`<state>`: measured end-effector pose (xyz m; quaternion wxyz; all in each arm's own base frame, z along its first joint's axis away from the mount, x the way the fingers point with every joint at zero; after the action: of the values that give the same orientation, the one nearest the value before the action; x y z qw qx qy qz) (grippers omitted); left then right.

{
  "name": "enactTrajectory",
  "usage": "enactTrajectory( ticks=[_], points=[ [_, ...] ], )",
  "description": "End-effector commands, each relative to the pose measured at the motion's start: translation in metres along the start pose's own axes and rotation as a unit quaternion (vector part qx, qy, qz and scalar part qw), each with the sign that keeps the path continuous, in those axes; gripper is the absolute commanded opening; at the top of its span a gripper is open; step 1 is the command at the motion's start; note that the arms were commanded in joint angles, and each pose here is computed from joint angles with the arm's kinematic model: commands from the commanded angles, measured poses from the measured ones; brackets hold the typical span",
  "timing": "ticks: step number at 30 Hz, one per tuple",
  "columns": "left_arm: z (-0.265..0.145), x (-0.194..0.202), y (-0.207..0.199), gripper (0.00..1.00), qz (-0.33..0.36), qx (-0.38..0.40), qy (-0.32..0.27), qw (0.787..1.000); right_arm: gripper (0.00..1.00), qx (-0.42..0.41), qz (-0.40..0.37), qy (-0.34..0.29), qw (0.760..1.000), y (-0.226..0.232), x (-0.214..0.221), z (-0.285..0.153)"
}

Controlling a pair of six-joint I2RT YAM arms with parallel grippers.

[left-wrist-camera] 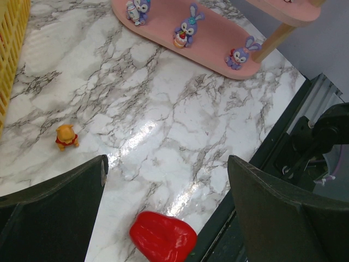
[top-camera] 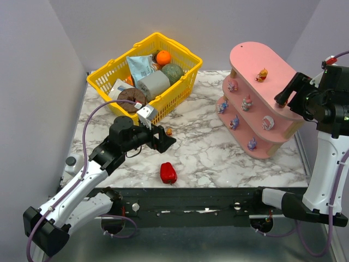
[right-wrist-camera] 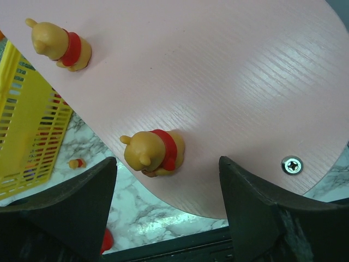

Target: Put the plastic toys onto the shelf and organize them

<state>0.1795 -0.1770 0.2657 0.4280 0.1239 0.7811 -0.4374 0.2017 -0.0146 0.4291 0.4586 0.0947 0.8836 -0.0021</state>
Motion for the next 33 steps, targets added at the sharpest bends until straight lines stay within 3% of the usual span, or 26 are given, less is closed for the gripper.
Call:
enactTrajectory(
  ticks=[1,5,7,8,9,12,14,23,27,33],
  points=[
    [-0.001,-0.006,0.0,0.99,0.01,0.0,-0.013,1.0,0.83,0.013,-0.009,0.027,1.0,-0.004,0.01,-0.011],
    [-0.003,-0.008,-0.001,0.99,0.013,-0.004,-0.017,1.0,0.84,0.01,-0.01,-0.021,1.0,-0.002,-0.006,-0.027],
    [-0.004,-0.009,-0.001,0.99,0.015,-0.006,-0.019,1.0,0.84,-0.001,-0.007,-0.078,0.997,0.001,-0.021,-0.04],
    [-0.004,-0.01,-0.001,0.99,0.015,-0.008,-0.021,1.0,0.84,-0.036,-0.007,-0.099,0.994,0.009,-0.025,-0.044],
    [-0.004,-0.01,0.0,0.99,0.014,-0.008,-0.02,1.0,0.86,-0.063,-0.011,-0.159,0.985,0.015,-0.037,-0.057],
    [-0.005,-0.014,-0.001,0.99,0.014,-0.015,-0.025,0.999,0.92,-0.175,-0.026,-0.214,0.961,0.039,-0.049,-0.065],
    [-0.006,-0.017,-0.001,0.99,0.014,-0.021,-0.029,0.999,1.0,-0.234,-0.043,-0.216,0.947,0.054,-0.05,-0.062],
    [-0.014,-0.031,0.003,0.99,0.006,-0.075,-0.054,0.996,1.0,-0.334,-0.189,-0.212,0.899,0.132,-0.035,-0.037],
    [-0.021,-0.041,0.017,0.99,-0.003,-0.162,-0.084,0.983,1.0,-0.282,-0.244,-0.155,0.915,0.171,-0.001,0.019],
    [-0.037,-0.052,0.026,0.99,-0.008,-0.237,-0.118,0.964,1.0,-0.262,-0.298,-0.101,0.912,0.234,0.055,0.078]
  ],
)
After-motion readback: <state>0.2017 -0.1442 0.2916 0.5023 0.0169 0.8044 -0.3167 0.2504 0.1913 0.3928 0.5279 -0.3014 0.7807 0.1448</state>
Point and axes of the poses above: each gripper's point midway between its finger pads, its own z axis out along the fingers, its own y axis along the line the jaws close on, x = y × z, the point moved 7 cm from there along -z, back along the fingers, and after that the axes turned 15 degrees about -z, right-handed, at the moved point
